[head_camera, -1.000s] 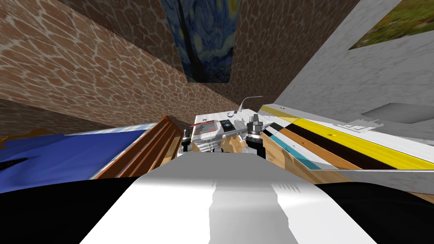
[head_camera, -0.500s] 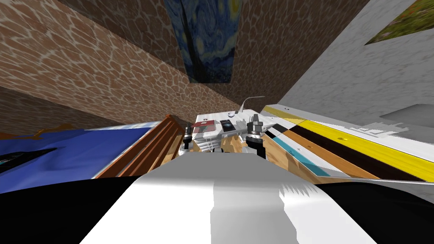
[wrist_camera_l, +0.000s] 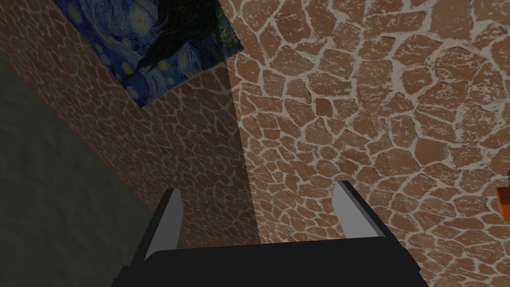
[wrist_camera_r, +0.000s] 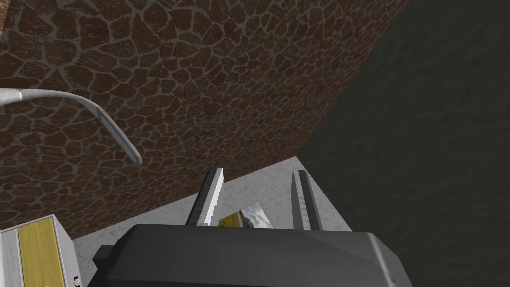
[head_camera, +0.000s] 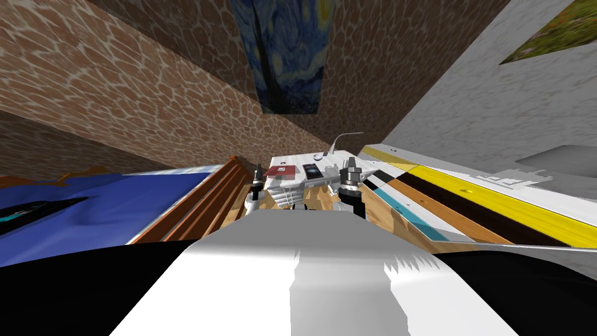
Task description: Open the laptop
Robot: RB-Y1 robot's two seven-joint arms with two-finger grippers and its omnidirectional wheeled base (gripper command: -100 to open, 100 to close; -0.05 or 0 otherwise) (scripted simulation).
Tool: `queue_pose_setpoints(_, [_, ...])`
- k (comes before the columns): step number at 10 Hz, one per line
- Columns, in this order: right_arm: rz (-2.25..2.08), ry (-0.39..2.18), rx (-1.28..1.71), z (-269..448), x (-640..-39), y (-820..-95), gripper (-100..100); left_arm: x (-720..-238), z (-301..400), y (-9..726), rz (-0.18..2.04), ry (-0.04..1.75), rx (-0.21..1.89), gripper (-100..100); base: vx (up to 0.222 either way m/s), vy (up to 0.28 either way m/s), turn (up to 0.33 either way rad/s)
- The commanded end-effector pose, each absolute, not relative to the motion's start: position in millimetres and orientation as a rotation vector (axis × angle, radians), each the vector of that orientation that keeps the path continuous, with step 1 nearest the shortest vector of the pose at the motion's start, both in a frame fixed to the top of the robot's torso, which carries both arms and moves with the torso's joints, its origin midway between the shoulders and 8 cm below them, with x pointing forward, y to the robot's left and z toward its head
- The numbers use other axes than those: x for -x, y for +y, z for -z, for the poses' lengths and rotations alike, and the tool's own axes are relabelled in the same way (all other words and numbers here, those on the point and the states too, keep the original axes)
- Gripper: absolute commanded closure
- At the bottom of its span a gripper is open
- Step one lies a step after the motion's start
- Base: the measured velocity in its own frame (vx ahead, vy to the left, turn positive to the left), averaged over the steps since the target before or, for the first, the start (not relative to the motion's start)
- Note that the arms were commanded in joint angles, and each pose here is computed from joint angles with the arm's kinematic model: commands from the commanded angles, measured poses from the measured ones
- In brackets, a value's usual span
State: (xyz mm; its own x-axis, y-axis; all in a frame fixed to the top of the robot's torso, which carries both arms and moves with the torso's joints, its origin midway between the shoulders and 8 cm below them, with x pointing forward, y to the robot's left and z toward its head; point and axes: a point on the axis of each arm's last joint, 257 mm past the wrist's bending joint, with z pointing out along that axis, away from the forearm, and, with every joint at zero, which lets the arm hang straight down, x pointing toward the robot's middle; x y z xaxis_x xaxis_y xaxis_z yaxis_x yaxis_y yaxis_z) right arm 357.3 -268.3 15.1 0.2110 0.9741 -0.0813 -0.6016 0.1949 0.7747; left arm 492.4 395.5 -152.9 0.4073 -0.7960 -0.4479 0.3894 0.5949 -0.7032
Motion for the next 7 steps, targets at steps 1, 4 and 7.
queue_pose_setpoints(1, [-1.225,0.662,-0.691,-15.1,-357.3,-268.3,0,-499.7,147.4,398.1,0.797,0.855,0.546,-100,-0.018,-0.016,0.003])
queue_pose_setpoints(4, [-1.225,0.662,-0.691,-15.1,-357.3,-268.3,0,-500.5,147.3,398.5,0.797,0.856,0.548,0,0.0,0.0,0.0])
queue_pose_setpoints(7, [-1.225,0.662,-0.691,-15.1,-357.3,-268.3,0,-500.5,147.3,398.5,0.797,0.856,0.548,0,0.0,0.0,0.0])
